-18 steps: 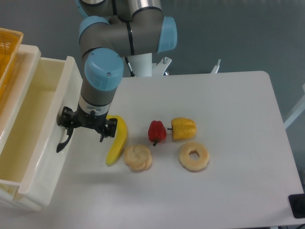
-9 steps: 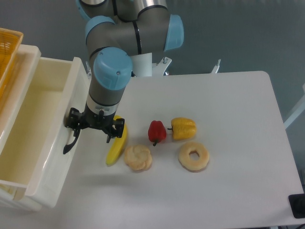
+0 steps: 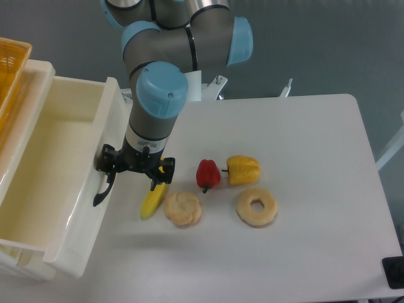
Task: Slide open the top white drawer
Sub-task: 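Pull the handle away from the cabinet, sliding the drawer out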
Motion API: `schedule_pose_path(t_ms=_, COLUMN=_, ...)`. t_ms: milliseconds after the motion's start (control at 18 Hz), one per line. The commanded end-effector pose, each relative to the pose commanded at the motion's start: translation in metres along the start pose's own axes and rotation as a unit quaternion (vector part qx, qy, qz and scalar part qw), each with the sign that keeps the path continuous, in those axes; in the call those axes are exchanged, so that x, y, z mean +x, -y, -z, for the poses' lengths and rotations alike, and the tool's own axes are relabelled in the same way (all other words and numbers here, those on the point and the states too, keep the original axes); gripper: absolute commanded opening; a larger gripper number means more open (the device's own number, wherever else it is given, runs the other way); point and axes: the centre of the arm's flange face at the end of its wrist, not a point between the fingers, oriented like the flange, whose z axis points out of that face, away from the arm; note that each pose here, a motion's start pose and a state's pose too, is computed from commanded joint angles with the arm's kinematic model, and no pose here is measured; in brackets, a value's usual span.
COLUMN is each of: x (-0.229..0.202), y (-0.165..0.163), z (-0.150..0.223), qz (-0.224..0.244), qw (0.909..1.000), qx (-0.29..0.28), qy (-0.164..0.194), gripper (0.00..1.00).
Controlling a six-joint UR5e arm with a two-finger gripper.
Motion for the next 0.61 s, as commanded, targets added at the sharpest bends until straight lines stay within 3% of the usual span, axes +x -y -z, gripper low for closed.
schedule_pose_path(t_ms=611, x=-0.025, y=-0.003, z=0.001, qz=0.013, qw=0.9999, qx=-0.001, qy=0.0, gripper=1.0)
